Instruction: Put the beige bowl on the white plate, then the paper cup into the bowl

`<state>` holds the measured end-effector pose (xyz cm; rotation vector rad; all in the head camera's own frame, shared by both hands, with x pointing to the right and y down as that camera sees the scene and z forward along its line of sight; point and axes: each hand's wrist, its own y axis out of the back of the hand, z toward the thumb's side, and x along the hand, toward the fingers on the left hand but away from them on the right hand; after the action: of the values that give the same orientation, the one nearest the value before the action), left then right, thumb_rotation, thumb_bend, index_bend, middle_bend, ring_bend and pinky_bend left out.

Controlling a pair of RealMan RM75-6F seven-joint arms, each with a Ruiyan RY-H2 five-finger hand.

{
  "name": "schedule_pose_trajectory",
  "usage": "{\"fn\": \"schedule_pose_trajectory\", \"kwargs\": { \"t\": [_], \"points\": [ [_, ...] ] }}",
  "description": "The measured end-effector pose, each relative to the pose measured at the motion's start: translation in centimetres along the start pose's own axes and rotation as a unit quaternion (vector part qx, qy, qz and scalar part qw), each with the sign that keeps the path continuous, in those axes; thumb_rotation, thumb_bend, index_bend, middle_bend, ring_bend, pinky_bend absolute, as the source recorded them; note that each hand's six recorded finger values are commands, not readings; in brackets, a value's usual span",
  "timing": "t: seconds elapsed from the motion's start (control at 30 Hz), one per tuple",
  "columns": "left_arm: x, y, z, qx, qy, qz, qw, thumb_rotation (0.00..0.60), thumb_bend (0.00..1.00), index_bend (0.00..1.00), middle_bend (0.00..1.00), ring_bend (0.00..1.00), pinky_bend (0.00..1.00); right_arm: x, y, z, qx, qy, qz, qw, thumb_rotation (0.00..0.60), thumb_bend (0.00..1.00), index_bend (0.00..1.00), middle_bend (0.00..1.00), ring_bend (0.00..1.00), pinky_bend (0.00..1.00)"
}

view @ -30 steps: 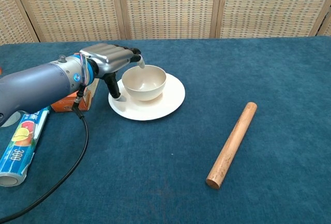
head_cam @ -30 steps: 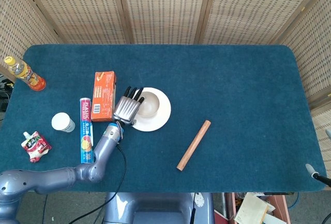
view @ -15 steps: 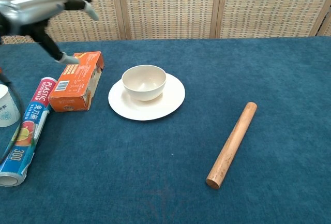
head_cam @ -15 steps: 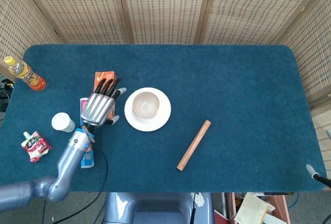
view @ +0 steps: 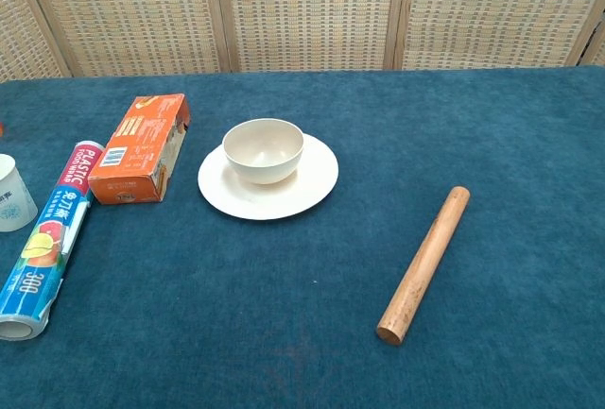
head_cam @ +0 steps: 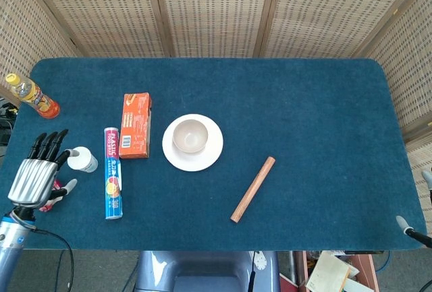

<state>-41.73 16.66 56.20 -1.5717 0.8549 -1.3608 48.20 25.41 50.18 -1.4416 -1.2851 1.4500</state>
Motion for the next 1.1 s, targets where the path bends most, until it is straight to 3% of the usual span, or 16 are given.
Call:
{"fn": "schedule_pose_trajectory", "kwargs": {
  "t": [0.23, 0.53, 1.1],
  "points": [
    [-1.3, -1.5, -3.5, 0.012, 0.022, -0.015, 0.9996, 0.600, 0.26, 0.38, 0.00, 0.00, 0.00, 0.2, 0.1, 0.2, 0.001, 0.002, -0.001, 1.0000, 0.600, 0.17, 0.00, 0.00, 0.00, 0.00],
    [0.1, -4.7, -6.5, 0.017, 0.059, -0.053, 0.9967, 0.600, 0.30, 0.42, 0.00, 0.00, 0.00, 0.2, 0.0, 0.2, 0.001, 0.005, 0.001, 1.0000, 0.600, 0.17, 0.00, 0.00, 0.00, 0.00],
    [3.0, -8.7, -5.8, 0.029, 0.067, -0.091, 0.9932, 0.600, 0.32, 0.44, 0.00, 0.00, 0.00, 0.2, 0.1, 0.1, -0.004, 0.005, 0.001, 1.0000, 0.600, 0.17, 0.00, 0.00, 0.00, 0.00]
  ]
}}
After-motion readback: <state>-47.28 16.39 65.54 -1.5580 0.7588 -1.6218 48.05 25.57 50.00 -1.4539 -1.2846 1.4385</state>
